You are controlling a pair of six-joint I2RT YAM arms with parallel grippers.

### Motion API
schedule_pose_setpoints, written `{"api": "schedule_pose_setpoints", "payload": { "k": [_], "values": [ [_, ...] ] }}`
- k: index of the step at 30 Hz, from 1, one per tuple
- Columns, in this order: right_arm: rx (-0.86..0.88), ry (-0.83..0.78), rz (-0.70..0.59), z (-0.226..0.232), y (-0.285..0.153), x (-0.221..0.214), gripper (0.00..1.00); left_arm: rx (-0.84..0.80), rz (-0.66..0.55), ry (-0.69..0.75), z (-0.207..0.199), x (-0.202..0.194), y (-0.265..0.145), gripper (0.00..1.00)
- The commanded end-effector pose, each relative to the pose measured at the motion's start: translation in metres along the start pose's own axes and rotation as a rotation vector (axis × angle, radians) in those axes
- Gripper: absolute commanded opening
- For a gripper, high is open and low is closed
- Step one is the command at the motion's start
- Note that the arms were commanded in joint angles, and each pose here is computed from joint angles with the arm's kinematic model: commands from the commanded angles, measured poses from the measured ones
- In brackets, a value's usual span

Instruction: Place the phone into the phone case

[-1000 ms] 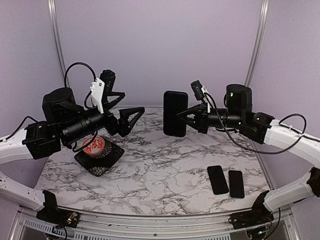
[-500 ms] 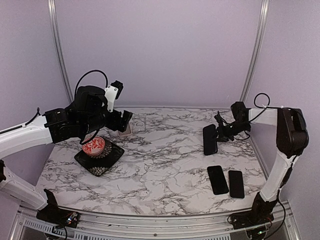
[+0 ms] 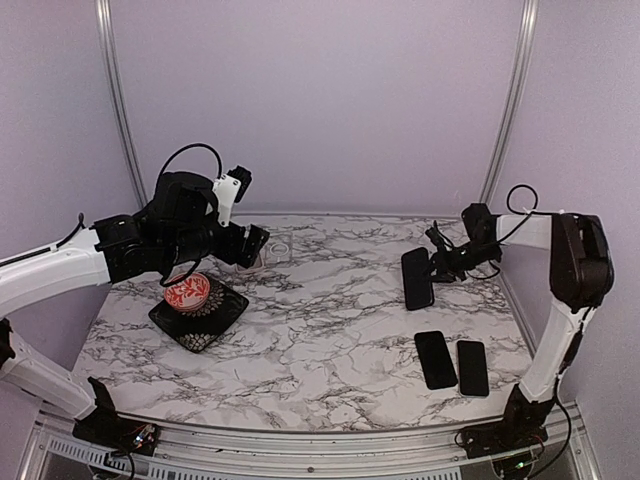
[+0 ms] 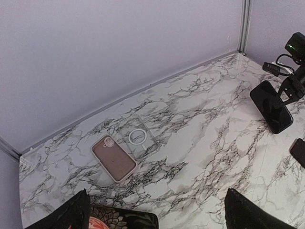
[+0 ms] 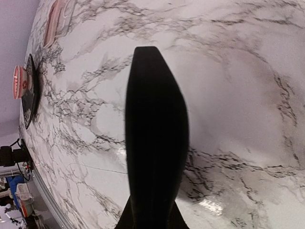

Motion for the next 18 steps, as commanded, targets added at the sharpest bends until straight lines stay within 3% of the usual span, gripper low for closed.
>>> {"api": "schedule_pose_setpoints", "payload": {
  "k": [1, 4, 7, 11, 18],
  "values": [
    [0.209, -0.404, -0.199, 0.115, -0.027, 0.021, 0.0, -0.224, 0.001, -0.02, -0.016, 0.003, -0.002, 0.99],
    [0.377, -0.69, -0.306, 0.207, -0.043, 0.009, 0.0, -0.546, -0.05, -0.049, -0.039, 0.01, -0.017, 0.99],
    [0.545, -0.857, -0.431, 0.277, -0.058, -0.01, 0.0, -0.774, -0.183, -0.085, -0.048, 0.018, -0.039, 0.99],
    [0.699, -0.964, -0.561, 0.328, -0.075, -0.026, 0.0, -0.851, -0.299, -0.094, -0.048, 0.024, -0.057, 0.99],
    [0.821, -1.069, -0.539, 0.373, -0.072, -0.043, 0.0, -0.883, -0.336, -0.061, -0.056, 0.035, -0.065, 0.92]
  ]
}}
Point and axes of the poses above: each gripper's point midway between its finger pads, its own y axis out along the fingers, its own z axis along the line the jaws close on, x = y × z, the point moved 9 cm from there along -y, back along the fingers, and after that the axes turned 2 degrees about -y, right-handed, at the moved point
